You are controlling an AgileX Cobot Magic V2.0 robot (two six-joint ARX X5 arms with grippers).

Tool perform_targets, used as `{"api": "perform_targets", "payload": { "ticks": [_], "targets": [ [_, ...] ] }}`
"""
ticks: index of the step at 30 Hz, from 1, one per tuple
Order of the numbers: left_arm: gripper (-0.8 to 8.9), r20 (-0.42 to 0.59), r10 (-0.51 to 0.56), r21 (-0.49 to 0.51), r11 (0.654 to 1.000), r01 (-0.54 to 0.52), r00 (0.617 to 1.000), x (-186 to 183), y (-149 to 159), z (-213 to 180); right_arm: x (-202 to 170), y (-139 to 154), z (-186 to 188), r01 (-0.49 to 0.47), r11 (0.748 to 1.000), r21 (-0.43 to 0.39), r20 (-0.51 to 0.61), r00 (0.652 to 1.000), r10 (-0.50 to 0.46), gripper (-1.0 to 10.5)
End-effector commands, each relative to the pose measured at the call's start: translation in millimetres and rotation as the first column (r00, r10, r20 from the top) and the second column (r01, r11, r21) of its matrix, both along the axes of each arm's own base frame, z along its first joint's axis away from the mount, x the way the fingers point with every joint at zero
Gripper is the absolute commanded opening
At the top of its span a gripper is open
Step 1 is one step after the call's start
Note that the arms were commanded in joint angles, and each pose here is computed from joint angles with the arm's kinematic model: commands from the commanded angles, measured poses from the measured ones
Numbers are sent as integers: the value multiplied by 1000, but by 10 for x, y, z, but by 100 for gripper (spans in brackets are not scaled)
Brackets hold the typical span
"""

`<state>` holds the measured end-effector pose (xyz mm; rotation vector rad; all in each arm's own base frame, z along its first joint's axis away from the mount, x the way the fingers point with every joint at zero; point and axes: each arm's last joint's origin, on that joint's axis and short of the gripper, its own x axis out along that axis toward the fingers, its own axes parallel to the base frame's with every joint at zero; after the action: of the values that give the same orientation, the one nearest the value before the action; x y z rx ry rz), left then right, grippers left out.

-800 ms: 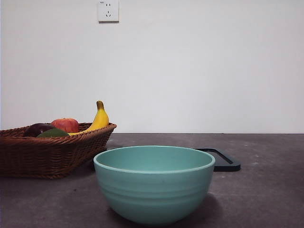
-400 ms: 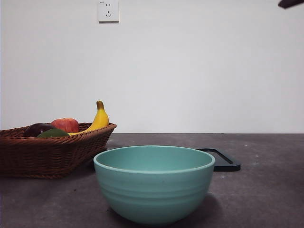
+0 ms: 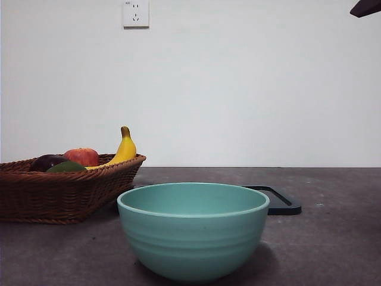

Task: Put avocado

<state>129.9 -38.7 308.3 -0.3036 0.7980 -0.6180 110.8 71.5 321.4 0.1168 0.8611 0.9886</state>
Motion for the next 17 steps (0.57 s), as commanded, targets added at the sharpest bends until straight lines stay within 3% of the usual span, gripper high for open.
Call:
{"api": "perform_targets", "payload": {
  "ticks": [1, 10, 17],
  "targets": [
    [436, 2, 25, 46, 999, -25, 1000, 170, -44, 28, 10, 13, 50, -9, 1000, 6, 23, 1000, 9, 413],
    [432, -26, 104, 286, 954, -93, 994, 783, -257, -31, 10, 13, 50, -9, 1000, 7, 23, 1000, 9, 413],
    [432, -109, 113, 403, 913, -60, 988, 1168, -464, -272, 10, 12, 50, -9, 1000, 6, 23, 1000, 9, 413]
  ]
}}
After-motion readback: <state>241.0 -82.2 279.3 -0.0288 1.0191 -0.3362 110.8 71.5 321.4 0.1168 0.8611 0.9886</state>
